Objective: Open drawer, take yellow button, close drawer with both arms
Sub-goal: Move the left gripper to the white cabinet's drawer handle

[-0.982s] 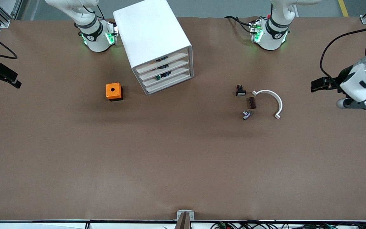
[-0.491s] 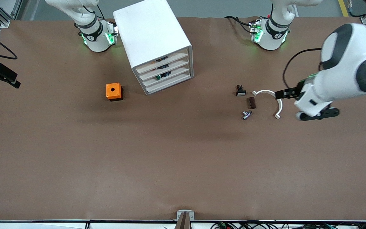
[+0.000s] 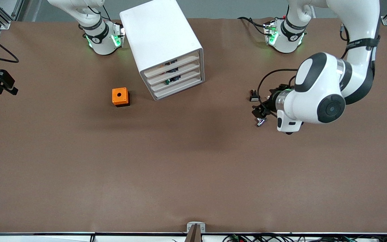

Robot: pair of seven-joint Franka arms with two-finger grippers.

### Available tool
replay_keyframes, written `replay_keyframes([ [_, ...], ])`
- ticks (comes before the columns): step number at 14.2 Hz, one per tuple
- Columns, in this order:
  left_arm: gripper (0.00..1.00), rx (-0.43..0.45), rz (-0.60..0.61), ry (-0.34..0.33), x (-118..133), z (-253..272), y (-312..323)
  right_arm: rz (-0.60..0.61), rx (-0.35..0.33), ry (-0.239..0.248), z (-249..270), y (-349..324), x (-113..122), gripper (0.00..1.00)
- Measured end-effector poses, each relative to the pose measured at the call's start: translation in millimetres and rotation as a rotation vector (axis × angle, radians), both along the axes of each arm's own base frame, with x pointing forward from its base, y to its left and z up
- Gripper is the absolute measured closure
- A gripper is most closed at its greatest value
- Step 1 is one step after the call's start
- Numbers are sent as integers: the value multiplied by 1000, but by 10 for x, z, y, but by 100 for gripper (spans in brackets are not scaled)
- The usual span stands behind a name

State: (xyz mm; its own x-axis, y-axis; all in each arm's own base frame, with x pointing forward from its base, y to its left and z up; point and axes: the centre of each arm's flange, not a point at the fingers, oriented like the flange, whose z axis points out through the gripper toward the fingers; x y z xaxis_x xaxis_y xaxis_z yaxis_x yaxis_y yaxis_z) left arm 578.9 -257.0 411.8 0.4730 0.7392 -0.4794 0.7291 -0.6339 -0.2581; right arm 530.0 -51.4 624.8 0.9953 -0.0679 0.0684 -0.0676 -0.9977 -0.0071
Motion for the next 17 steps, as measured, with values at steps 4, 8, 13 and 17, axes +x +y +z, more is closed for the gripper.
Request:
replay_keyframes([
  [4,0,58,276,214,18,-464,-367,0,0,2,-8,0,2,77],
  [8,0,140,496,502,-95,-953,-669,0,0,3,-14,0,3,79],
  [13,0,243,564,818,-402,-1233,-1117,0,0,3,-16,0,3,99],
  [17,0,291,564,970,-647,-1283,-1490,0,0,4,-17,2,2,93],
])
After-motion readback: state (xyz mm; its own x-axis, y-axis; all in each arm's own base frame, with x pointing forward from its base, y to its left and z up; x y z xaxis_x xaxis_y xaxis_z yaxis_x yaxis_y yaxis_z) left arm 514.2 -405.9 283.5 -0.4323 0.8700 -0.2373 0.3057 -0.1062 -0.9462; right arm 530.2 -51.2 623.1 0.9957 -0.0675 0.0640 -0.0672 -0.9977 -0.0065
